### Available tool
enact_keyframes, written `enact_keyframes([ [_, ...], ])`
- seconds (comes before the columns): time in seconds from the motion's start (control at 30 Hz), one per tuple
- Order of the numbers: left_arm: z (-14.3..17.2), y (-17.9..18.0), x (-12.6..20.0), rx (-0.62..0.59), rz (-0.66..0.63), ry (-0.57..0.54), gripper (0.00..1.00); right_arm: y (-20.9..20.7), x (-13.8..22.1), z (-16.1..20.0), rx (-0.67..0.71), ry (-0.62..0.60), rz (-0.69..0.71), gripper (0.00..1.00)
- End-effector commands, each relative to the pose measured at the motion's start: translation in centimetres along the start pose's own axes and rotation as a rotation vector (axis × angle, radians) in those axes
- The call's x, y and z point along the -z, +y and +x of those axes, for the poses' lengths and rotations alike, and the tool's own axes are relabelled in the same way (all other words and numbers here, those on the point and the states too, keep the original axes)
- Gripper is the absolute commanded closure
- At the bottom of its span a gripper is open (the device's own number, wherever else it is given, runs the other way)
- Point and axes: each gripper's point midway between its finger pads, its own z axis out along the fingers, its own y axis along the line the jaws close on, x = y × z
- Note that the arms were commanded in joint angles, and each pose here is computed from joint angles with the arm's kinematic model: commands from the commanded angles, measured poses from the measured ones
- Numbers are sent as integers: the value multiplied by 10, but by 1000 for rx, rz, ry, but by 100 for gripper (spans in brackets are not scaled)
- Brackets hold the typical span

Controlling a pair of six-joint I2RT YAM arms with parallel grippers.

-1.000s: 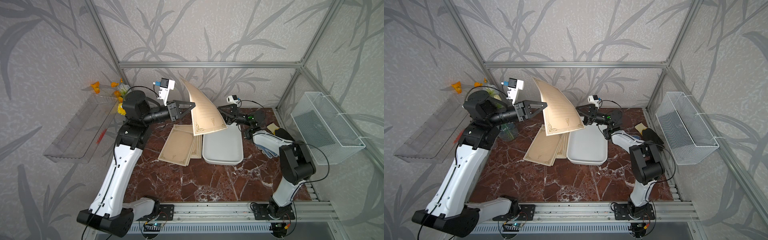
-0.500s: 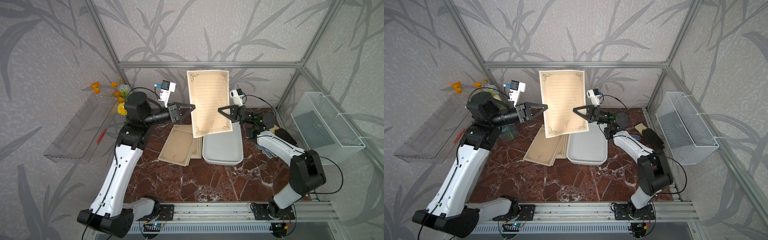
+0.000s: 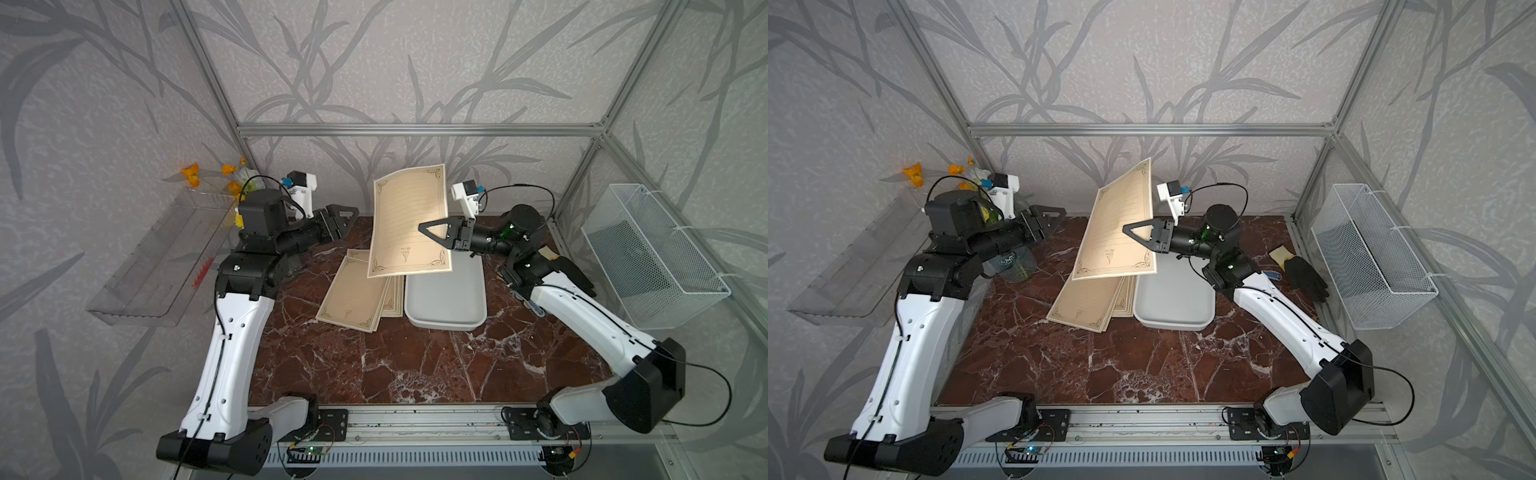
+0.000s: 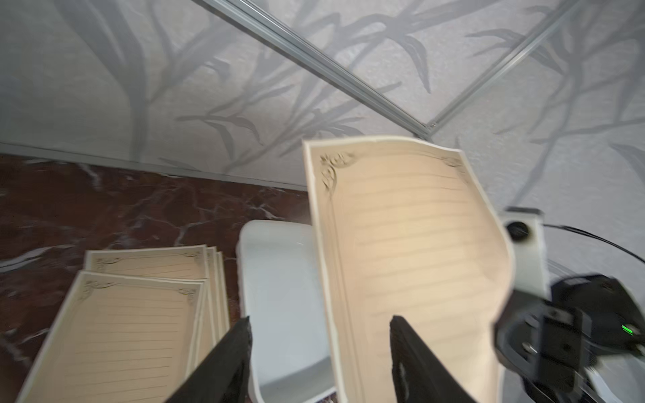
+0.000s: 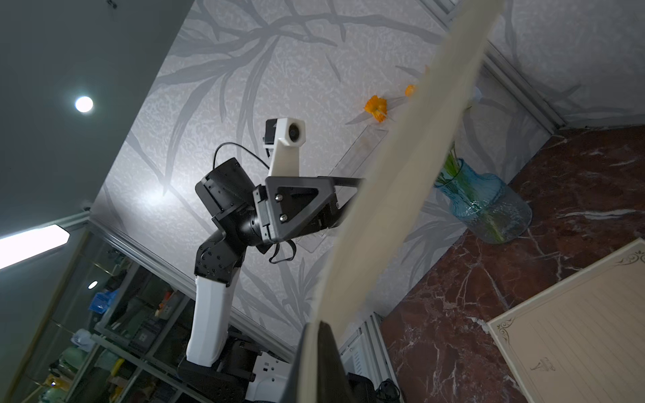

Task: Take out the stationery paper from the storage box
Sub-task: Place the stationery paper at the center of the board.

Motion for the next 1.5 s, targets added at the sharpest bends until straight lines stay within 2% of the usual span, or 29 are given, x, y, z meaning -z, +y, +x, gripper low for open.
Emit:
enact_keyframes([
  [0.0, -10, 67, 40, -111, -427, -99, 37, -64, -25, 27, -14, 17, 245, 100],
  [0.07, -17, 88, 64, -170, -582, -170, 37, -74, -51, 43, -26, 42, 260, 100],
  [0.17, -22, 103, 92, -223, -714, -247, 37, -89, -85, 59, -46, 76, 260, 100],
  [0.27, -23, 102, 109, -238, -727, -304, 37, -118, -118, 75, -77, 85, 287, 100],
  [0.33, -20, 101, 114, -237, -723, -320, 37, -146, -134, 86, -109, 84, 353, 100],
  [0.53, -9, 101, 113, -232, -699, -306, 37, -216, -163, 119, -236, 70, 539, 100],
  [0.7, 3, 102, 104, -216, -657, -278, 37, -265, -168, 144, -287, 89, 701, 100],
  [0.97, 16, 104, 93, -204, -621, -248, 36, -309, -174, 173, -356, 139, 788, 100],
  [1.17, 16, 102, 90, -208, -603, -249, 36, -332, -152, 190, -384, 163, 919, 96],
  [1.47, 15, 100, 92, -216, -603, -254, 36, -361, -115, 217, -530, 173, 1052, 89],
])
